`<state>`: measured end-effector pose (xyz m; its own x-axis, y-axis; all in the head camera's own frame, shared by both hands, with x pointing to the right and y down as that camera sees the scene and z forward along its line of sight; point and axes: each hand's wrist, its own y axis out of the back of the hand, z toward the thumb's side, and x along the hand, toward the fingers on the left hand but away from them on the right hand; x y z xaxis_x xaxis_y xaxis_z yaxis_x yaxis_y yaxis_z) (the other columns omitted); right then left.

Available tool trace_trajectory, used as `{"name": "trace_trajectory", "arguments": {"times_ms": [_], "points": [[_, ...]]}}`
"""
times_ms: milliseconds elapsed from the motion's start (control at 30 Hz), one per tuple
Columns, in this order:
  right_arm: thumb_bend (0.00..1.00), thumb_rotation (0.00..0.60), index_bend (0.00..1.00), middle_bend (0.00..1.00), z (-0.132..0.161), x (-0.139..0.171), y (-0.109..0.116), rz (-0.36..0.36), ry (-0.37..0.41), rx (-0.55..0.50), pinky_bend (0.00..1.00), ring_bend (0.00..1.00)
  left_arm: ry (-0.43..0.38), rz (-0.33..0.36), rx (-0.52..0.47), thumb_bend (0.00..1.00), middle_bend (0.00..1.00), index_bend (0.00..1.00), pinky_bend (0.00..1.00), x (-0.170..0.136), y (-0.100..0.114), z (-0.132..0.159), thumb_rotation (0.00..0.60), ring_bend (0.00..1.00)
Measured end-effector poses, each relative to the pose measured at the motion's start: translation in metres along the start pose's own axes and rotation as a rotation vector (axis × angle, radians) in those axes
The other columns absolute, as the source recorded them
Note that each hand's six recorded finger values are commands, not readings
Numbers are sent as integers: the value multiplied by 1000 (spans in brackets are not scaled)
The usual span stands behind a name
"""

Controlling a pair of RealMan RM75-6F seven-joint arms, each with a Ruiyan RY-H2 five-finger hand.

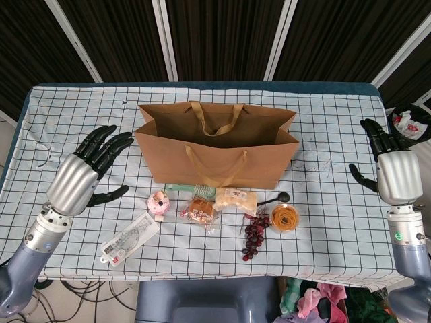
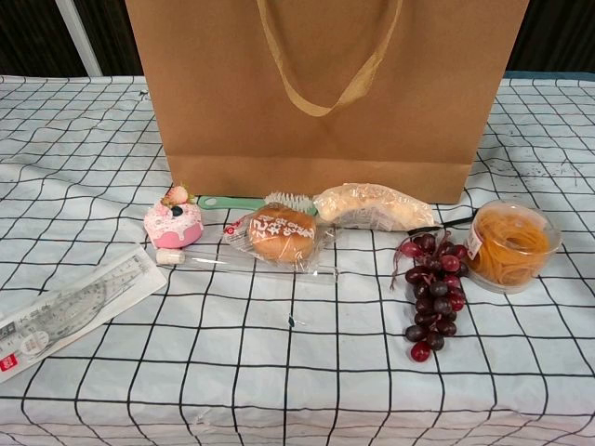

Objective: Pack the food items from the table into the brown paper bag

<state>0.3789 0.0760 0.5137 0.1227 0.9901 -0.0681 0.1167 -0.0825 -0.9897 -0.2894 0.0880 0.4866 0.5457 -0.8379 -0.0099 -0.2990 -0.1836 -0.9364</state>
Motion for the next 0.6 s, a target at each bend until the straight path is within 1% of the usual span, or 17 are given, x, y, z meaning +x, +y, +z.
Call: {"name": "trace_trajectory", "arguments": {"times_ms": [133, 267, 367, 433, 500, 600], "points": [[214, 600, 95, 124, -1, 6, -2, 13, 4, 17, 270, 270, 28, -14, 2, 140, 121, 100, 112, -10, -2, -9, 600, 0], [214, 600, 94, 124, -4, 10, 1, 17, 3, 24, 270, 270, 56, -47, 28, 140, 123, 100, 122, -25, -4, -18, 600, 0], [214, 600, 95, 124, -4, 13, 4, 17, -1, 11, 270, 270, 66, -62, 33, 140, 170, 122, 178, -32, -5, -21, 600, 20], [214, 600, 96, 124, -5, 16, 5, 22, -5, 8, 270, 270, 67, -75, 15, 140, 189, 134, 198, -36, -8, -20, 600, 34], [214, 600, 96, 124, -5, 26, 5, 40, -14, -3, 270, 271, 60, -99, -25, 139, 185, 141, 197, -44, -12, -16, 600, 34], [214, 600, 97, 124, -6, 46, 3, 61, -23, -18, 270, 270, 42, -159, -91, 138, 178, 146, 192, -63, -23, -8, 600, 34]]}}
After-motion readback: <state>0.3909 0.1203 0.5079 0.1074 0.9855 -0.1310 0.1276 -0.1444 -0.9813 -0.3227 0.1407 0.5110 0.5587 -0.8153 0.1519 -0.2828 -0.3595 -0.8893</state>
